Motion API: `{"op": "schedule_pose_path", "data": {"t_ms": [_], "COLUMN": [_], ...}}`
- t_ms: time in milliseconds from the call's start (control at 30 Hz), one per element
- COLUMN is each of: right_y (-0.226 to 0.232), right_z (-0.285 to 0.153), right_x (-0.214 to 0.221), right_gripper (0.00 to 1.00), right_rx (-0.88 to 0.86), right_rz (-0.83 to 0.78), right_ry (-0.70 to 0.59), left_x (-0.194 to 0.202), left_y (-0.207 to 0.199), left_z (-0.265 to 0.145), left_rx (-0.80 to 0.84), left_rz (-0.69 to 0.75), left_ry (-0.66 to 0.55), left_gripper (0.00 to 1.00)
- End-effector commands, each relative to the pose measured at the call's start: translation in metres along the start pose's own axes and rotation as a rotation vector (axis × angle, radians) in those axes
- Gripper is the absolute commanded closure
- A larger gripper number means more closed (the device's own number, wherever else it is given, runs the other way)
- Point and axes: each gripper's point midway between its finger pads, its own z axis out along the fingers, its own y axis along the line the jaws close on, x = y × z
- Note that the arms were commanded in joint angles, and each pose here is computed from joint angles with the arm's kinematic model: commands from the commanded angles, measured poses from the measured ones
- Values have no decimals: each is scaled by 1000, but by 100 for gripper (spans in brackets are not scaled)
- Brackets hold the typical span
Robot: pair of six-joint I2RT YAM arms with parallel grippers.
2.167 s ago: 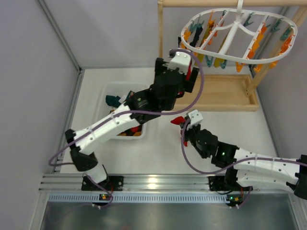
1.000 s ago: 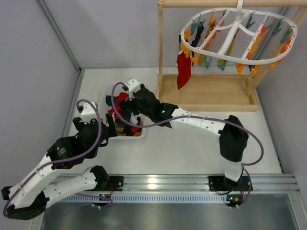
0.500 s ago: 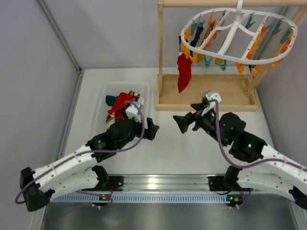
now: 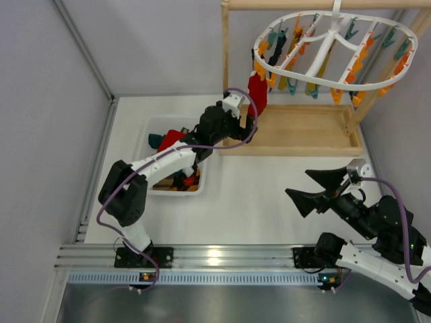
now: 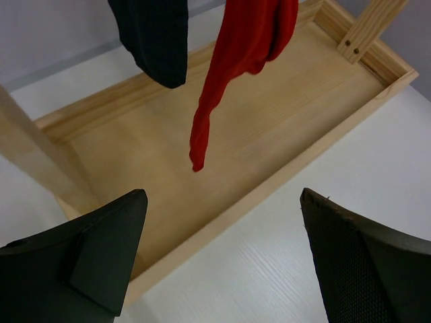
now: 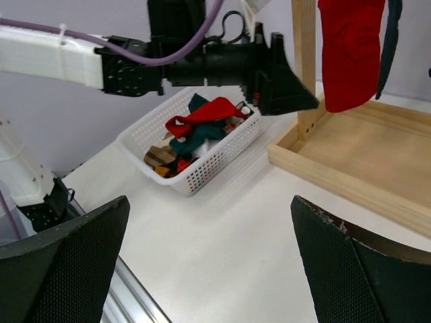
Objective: Remove the socks clipped to the hanger
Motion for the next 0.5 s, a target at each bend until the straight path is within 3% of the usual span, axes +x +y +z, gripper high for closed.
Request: {"op": "schedule_pose_path", "data": {"t_ms": [0, 67, 233, 333, 367, 433, 467], "right_y": [4, 10, 20, 20, 19, 15, 14], "right_z": [-4, -4, 1, 3, 4, 6, 7], "right_x": [21, 22, 29, 31, 30, 28, 26], "right_gripper": [1, 1, 1, 1, 1, 0, 0], "right_rx": [-35, -66, -119, -118, -115, -91, -80], "right_rz": [2, 1, -20, -32, -33, -33, -26], "right_ry": [72, 81, 119, 126, 121, 107, 93], "left_x": [-29, -42, -29, -32, -33, -31, -36], "left_y": [-13, -6, 3, 5, 5, 3, 1], "left_z": [30, 41, 70, 75, 74, 71, 67], "left_rx": [104, 110, 105, 94, 94, 95, 88], "left_rz": [68, 75, 120, 110, 101, 72, 65], "left_ry": [-103, -135, -133, -157, -169, -188, -206], "left_gripper": [1, 1, 8, 27, 41, 54, 68]}}
